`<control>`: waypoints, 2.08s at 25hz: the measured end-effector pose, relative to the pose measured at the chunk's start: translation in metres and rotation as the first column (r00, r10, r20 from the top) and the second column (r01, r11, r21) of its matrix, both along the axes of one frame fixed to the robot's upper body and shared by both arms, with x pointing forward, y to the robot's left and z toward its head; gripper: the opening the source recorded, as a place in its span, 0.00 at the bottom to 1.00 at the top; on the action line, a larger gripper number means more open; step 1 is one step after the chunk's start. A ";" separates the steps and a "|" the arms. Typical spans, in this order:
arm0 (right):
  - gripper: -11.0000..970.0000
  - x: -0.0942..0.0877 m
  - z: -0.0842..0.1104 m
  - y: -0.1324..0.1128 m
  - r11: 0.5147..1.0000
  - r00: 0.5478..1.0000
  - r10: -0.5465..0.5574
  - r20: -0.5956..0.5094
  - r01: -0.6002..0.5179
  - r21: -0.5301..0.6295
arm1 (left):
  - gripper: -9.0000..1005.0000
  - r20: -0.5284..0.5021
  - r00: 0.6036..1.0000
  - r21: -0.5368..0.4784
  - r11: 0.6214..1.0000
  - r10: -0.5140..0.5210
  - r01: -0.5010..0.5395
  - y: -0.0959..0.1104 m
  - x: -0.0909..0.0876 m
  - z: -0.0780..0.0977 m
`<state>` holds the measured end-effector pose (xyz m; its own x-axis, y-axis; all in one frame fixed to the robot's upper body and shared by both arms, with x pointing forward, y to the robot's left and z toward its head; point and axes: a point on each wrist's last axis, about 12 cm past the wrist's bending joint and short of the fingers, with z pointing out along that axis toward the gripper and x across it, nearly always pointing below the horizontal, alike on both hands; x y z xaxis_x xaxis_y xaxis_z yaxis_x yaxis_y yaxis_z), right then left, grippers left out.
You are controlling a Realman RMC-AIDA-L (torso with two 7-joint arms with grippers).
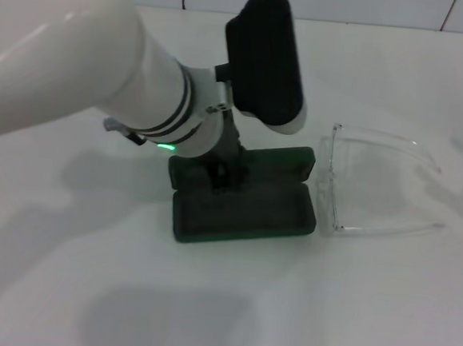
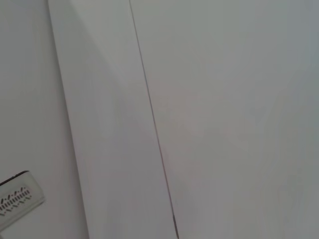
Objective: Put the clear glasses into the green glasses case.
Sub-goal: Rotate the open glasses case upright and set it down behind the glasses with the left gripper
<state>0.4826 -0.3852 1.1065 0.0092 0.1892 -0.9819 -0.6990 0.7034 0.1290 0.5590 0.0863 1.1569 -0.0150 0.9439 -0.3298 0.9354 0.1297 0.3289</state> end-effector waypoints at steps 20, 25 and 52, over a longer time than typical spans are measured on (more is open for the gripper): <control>0.90 0.001 -0.001 0.000 1.000 1.000 -0.013 0.010 0.013 -0.012 | 0.23 0.129 0.979 -0.040 0.985 -0.160 0.166 -0.052 0.010 0.002; 0.90 0.000 -0.001 -0.001 1.000 1.000 -0.017 0.010 0.018 -0.012 | 0.24 0.140 0.976 -0.041 0.984 -0.166 0.173 -0.053 0.010 -0.003; 0.90 -0.004 -0.001 -0.005 1.000 0.999 -0.031 0.014 0.031 -0.004 | 0.33 0.170 0.961 -0.035 0.973 -0.219 0.228 -0.058 0.000 -0.016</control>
<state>0.4785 -0.3898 1.1053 0.0284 0.1844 -0.9824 -0.6788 0.7250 0.1165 0.5586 0.0279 1.1410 0.2527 0.8980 -0.3603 0.8765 -0.0547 0.4783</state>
